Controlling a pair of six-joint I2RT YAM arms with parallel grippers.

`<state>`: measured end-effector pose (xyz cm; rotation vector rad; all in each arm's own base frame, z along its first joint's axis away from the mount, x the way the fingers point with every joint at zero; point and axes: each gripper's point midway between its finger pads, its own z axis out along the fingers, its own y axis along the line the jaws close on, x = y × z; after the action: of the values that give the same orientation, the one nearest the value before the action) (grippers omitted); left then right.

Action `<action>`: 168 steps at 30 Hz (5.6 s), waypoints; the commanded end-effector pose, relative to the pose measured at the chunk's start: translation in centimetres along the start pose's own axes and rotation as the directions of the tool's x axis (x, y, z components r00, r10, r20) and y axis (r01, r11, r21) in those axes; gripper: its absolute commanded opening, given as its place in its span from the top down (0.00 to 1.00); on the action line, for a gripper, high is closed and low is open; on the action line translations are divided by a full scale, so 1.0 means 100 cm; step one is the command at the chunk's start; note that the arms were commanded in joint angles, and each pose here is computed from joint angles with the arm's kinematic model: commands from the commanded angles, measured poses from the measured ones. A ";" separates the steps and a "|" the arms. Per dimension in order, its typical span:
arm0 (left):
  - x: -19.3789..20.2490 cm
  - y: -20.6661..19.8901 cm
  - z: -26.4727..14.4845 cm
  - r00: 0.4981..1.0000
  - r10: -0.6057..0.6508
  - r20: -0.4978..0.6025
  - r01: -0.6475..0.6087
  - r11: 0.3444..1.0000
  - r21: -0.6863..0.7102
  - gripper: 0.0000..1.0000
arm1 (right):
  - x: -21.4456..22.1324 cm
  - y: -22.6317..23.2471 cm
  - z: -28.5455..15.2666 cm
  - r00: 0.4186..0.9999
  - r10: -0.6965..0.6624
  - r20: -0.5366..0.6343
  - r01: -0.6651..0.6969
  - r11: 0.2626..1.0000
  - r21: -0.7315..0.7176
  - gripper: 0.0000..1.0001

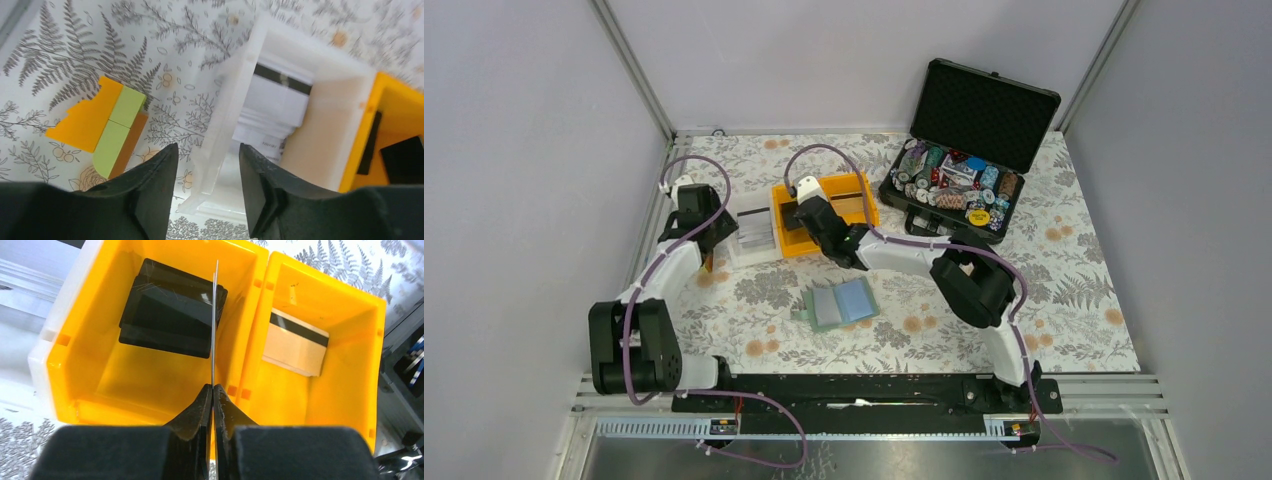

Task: Put the credit cards into the card holder

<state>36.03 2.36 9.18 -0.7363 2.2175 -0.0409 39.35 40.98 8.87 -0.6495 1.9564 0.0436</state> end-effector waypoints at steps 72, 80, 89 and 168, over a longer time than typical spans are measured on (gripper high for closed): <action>0.060 -0.152 -0.312 0.973 0.222 0.069 -0.052 -0.078 0.996 1.00 | -0.152 -0.024 -0.279 0.771 0.636 -0.045 -0.235 0.219 -0.947 0.50; 0.069 -0.151 -0.314 0.963 0.263 0.065 -0.045 -0.081 0.996 1.00 | -0.160 -0.020 -0.279 0.758 0.645 -0.093 -0.242 0.146 -0.959 0.76; 0.068 -0.152 -0.315 0.966 0.251 0.071 -0.052 -0.080 0.995 1.00 | -0.142 -0.017 -0.270 0.786 0.610 -0.101 -0.271 0.193 -0.943 0.79; 0.109 -0.175 -0.311 0.965 0.263 0.022 -0.015 -0.030 0.999 1.00 | -0.071 -0.034 -0.257 0.841 0.538 -0.066 -0.364 0.470 -0.804 0.51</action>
<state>17.18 -24.51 27.53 0.4481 1.6909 -1.6109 19.69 33.80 27.92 -0.6910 1.7554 1.5315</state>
